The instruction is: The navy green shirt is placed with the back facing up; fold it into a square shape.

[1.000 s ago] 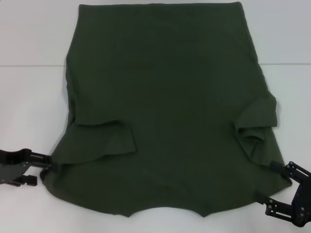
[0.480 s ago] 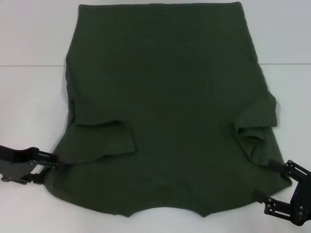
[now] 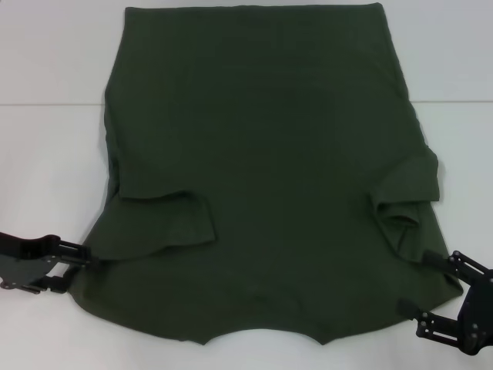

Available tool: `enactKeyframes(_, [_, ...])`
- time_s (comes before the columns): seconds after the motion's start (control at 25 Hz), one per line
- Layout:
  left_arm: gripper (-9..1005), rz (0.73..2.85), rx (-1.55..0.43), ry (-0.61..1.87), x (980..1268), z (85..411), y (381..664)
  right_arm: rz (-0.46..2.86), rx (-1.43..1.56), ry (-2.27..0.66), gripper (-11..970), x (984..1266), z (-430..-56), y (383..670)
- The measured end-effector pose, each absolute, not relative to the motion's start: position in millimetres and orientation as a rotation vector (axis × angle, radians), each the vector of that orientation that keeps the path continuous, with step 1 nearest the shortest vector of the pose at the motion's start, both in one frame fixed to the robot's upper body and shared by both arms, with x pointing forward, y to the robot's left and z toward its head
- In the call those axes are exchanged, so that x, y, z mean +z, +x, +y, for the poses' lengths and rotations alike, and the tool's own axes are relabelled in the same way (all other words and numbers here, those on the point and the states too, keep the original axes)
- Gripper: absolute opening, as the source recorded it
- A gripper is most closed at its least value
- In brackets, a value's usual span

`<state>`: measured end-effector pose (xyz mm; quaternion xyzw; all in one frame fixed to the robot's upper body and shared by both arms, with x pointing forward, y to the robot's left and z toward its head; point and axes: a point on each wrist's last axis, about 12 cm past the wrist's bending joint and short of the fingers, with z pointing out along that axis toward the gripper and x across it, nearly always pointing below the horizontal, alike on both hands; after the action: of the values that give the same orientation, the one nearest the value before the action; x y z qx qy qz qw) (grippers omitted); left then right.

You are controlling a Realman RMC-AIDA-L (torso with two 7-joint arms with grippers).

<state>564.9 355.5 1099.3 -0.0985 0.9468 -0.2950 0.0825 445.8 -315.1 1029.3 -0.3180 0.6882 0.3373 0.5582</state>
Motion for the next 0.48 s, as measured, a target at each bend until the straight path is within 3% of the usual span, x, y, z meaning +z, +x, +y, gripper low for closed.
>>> enactKeyframes(0.48, [750, 2.828, -0.898, -0.277, 1097.7, 347.7, 567.8, 1.622, 0.791, -0.755, 929, 1030.0, -314.2, 449.1])
